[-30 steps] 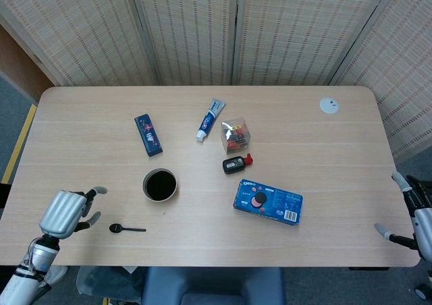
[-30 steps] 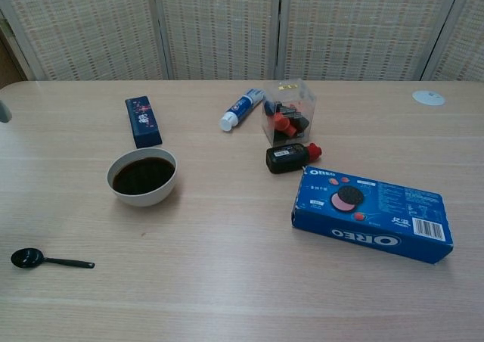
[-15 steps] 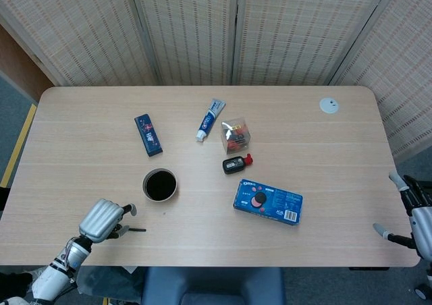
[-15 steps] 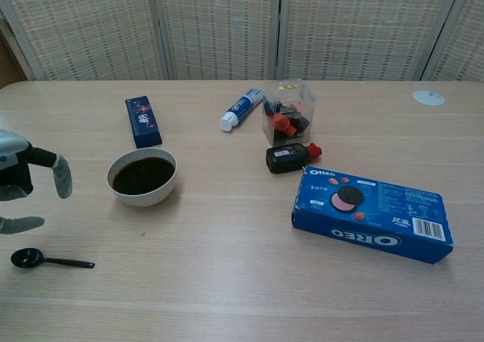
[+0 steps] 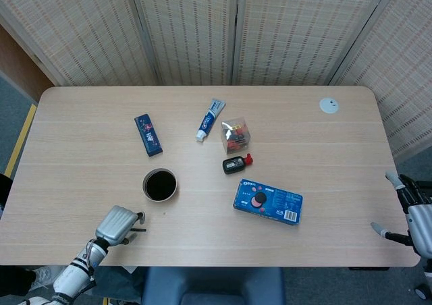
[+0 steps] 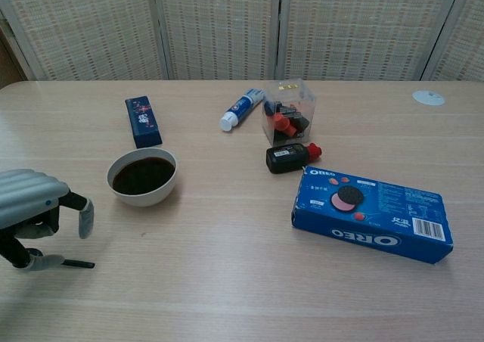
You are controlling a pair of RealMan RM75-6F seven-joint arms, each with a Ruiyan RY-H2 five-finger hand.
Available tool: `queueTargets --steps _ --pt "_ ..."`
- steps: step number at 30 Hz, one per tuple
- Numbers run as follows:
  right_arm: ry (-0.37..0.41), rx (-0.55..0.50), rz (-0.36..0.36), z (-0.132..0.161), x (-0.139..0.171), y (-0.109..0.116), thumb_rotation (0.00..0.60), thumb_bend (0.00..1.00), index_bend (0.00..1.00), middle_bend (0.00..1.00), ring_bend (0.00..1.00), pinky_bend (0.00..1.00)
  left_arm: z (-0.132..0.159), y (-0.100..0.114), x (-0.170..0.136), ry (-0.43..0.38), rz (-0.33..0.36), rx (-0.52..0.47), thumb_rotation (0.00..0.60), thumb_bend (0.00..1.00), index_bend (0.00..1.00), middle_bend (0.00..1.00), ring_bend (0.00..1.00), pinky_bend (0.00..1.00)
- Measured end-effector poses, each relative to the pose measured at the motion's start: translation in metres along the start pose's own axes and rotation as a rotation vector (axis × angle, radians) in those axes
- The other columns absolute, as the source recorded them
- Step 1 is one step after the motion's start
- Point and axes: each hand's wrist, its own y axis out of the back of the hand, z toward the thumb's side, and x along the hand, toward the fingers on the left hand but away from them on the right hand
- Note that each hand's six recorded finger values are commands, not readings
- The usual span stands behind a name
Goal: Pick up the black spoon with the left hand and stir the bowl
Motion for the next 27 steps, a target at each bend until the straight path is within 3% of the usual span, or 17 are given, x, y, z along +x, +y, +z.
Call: queueTargets --steps 8,18,27 --pt "0.0 -0.002 -0.003 -0.003 -0.001 0.001 0.6 0.02 0.0 0.15 0.08 0.21 0.007 -0.011 0.011 0.031 -0.013 0.01 0.6 0.27 0.46 1.0 1.0 1.0" --pt "-0.004 -0.006 -0.003 -0.006 -0.002 0.001 0.6 0.02 0.0 0.15 0.08 0.21 0.004 -0.02 0.015 0.085 -0.04 0.098 0.6 0.27 0.47 1.0 1.0 1.0" --pt "-0.01 -0.007 -0.002 -0.007 -0.001 0.001 0.6 0.02 0.0 0.15 0.08 0.21 0.005 -0.023 0.016 0.109 -0.061 0.069 0.6 0.27 0.49 1.0 1.0 1.0"
